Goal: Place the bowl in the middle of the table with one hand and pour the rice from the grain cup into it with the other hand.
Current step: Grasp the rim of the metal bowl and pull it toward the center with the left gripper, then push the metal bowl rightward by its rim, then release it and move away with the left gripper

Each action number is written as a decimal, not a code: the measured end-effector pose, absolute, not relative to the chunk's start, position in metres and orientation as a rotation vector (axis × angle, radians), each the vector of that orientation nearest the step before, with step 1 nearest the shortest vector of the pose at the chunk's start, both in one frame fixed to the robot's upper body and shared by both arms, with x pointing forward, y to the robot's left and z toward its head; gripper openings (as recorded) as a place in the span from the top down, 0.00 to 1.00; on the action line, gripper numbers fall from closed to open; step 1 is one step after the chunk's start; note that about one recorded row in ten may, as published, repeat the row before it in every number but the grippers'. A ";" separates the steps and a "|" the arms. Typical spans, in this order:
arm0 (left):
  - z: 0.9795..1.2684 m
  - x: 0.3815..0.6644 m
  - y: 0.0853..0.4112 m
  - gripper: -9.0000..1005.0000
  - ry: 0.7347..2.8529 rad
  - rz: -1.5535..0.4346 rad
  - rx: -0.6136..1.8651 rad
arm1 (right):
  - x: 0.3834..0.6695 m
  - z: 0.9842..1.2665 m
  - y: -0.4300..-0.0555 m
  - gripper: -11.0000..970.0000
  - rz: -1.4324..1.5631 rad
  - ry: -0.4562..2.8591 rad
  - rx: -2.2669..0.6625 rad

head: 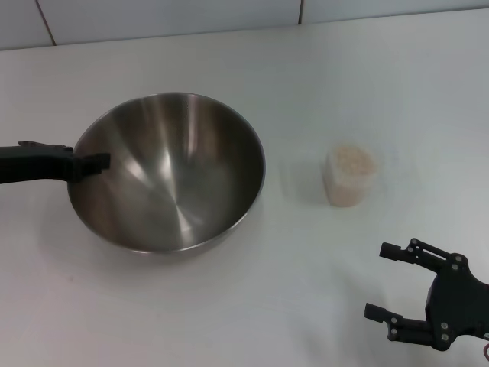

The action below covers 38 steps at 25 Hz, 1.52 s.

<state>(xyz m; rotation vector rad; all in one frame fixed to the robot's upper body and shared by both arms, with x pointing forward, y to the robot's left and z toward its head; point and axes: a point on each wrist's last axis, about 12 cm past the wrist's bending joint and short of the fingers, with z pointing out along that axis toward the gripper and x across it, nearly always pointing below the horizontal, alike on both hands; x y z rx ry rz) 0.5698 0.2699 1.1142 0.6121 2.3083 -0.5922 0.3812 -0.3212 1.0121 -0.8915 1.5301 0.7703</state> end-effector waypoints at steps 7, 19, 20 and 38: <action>1.117 0.571 0.267 0.81 2.306 -0.608 0.631 | 0.381 1.012 -0.321 0.14 0.770 1.530 -0.892; 1.127 0.581 0.262 0.94 2.289 -0.661 0.637 | 0.381 1.012 -0.321 0.14 0.767 1.526 -0.897; 1.128 0.583 0.261 0.95 2.288 -0.674 0.637 | 0.381 1.012 -0.321 0.14 0.767 1.526 -0.898; 1.128 0.631 0.221 0.94 2.215 -0.725 0.697 | 0.384 1.013 -0.318 0.14 0.772 1.515 -0.905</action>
